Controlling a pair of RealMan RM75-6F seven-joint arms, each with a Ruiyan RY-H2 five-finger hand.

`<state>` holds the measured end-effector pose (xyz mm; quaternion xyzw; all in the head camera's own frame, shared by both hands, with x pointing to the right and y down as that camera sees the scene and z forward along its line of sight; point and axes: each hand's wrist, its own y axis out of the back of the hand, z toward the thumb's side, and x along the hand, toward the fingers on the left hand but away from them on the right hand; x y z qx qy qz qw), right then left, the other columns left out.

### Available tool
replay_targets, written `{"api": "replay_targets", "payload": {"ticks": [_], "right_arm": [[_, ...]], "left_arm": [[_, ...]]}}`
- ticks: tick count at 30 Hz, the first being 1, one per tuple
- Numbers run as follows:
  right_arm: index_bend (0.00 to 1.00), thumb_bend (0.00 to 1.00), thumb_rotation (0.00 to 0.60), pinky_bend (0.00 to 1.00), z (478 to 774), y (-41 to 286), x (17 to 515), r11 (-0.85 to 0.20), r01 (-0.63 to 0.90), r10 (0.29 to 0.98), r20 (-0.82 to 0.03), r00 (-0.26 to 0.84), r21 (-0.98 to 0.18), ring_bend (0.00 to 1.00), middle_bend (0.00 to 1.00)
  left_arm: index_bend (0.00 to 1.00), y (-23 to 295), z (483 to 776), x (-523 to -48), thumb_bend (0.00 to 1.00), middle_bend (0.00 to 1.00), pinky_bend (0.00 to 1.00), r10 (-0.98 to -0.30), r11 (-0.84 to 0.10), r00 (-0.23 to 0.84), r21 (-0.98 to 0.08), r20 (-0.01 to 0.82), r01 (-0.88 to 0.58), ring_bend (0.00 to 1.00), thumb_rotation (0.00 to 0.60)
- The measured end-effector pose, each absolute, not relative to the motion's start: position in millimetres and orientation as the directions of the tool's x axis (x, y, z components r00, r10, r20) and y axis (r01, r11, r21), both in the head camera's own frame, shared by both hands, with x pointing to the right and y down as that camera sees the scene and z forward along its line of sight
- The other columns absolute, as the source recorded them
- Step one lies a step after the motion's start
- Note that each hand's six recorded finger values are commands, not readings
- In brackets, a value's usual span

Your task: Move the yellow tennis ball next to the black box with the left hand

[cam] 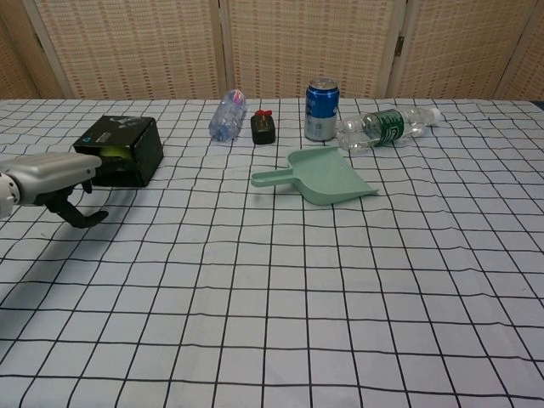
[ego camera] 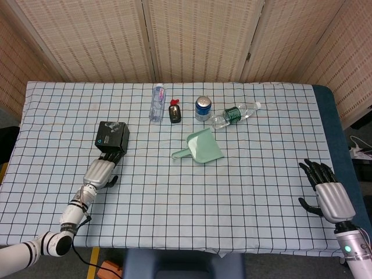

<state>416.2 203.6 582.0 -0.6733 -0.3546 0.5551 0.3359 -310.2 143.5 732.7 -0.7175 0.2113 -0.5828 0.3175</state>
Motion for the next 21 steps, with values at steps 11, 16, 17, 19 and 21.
{"api": "replay_targets", "payload": {"ticks": [11, 16, 17, 19, 21], "right_arm": [[0.02, 0.2, 0.6, 0.02, 582, 204, 415, -0.522, 0.102, 0.851, -0.508, 0.135, -0.847, 0.0, 0.0], [0.02, 0.21, 0.6, 0.02, 583, 204, 415, -0.524, 0.099, 0.85, -0.51, 0.136, -0.846, 0.0, 0.0], [0.02, 0.21, 0.6, 0.02, 584, 204, 415, -0.524, 0.097, 0.849, -0.51, 0.135, -0.846, 0.0, 0.0], [0.02, 0.21, 0.6, 0.02, 585, 204, 415, -0.527, 0.095, 0.848, -0.513, 0.135, -0.845, 0.0, 0.0], [0.02, 0.21, 0.6, 0.02, 587, 204, 414, -0.531, 0.09, 0.845, -0.518, 0.134, -0.843, 0.0, 0.0]], "left_arm": [[0.1, 165, 693, -362, 0.46, 0.18, 0.4, -0.696, -0.685, 0.2, -0.721, 0.69, 0.104, 0.16, 0.6], [0.12, 174, 656, -394, 0.45, 0.19, 0.4, -0.736, -0.639, 0.172, -0.756, 0.654, 0.138, 0.17, 0.6], [0.12, 177, 646, -400, 0.45, 0.19, 0.4, -0.753, -0.621, 0.166, -0.771, 0.637, 0.143, 0.17, 0.6], [0.12, 183, 632, -409, 0.45, 0.19, 0.4, -0.777, -0.592, 0.157, -0.793, 0.609, 0.145, 0.17, 0.6], [0.12, 192, 616, -419, 0.45, 0.18, 0.4, -0.805, -0.558, 0.143, -0.817, 0.575, 0.146, 0.17, 0.6]]}}
